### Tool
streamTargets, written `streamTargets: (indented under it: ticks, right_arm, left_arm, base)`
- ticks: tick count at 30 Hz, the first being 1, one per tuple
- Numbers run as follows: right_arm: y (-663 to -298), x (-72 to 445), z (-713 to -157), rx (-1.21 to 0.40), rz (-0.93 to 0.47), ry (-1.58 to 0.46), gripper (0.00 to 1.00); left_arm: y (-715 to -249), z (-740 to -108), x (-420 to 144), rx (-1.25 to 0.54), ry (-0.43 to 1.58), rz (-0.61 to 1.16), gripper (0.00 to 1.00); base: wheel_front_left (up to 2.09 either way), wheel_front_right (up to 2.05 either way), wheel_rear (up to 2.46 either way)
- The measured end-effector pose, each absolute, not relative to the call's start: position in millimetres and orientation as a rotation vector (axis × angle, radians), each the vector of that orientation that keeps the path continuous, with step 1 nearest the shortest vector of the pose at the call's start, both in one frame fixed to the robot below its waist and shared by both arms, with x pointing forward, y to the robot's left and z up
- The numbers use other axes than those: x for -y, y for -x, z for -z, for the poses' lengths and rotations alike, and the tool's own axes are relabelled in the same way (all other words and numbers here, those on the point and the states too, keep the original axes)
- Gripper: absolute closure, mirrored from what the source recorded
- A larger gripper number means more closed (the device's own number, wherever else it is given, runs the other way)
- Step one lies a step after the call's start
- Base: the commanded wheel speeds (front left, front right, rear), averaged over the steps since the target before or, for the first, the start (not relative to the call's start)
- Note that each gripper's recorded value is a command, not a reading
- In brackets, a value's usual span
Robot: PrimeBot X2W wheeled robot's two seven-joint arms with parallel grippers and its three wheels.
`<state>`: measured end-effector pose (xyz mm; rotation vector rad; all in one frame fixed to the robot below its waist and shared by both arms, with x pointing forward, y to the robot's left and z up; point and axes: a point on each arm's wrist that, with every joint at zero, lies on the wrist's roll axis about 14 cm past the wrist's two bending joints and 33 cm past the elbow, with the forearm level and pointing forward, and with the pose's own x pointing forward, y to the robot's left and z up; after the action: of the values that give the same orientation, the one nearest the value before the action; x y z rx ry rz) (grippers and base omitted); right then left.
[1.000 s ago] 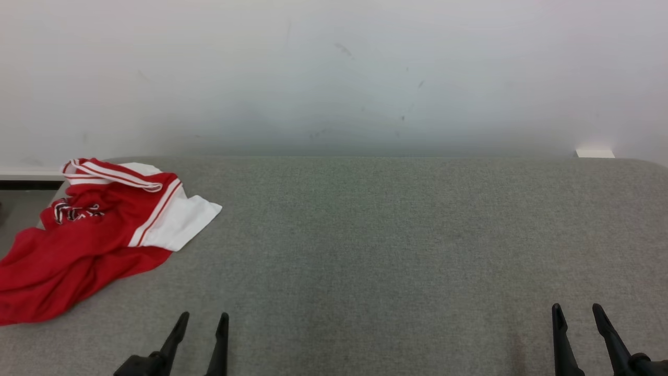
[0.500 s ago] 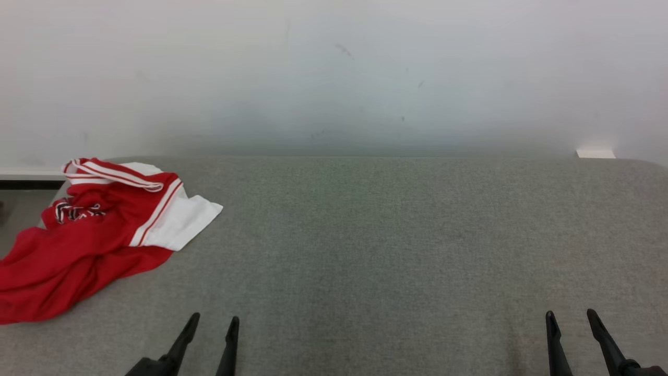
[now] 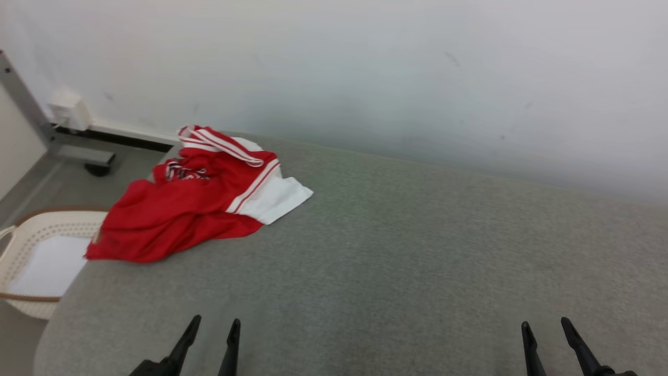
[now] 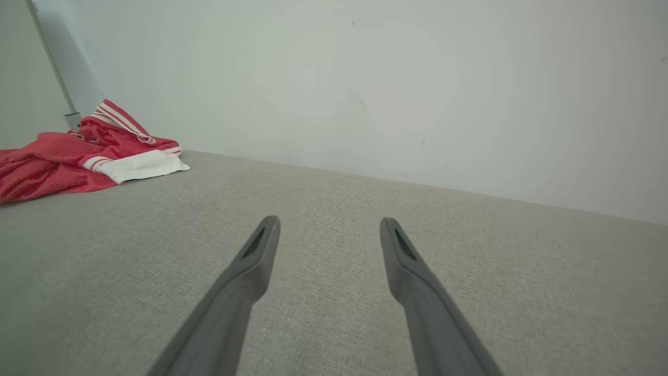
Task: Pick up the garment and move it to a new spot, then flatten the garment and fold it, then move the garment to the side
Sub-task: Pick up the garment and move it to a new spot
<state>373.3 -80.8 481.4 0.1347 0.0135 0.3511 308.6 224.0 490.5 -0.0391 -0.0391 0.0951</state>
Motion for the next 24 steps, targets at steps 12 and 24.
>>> streamTargets:
  ticks: [12, 24]
  right_arm:
    - [-376.9, -16.6, -484.8, -0.028, -0.635, -0.141, 0.0]
    - [-419.6, -8.1, -465.6, -0.033, -0.632, -0.08, 0.0]
  left_arm:
    - [-247.1, -487.4, -283.3, 0.042, 0.056, -0.341, 0.0]
    - [-322.7, -532.3, -327.3, 0.133, 0.015, -0.345, 0.0]
  base:
    - [0.0, 0.0, 0.0]
    - [0.0, 0.0, 0.0]
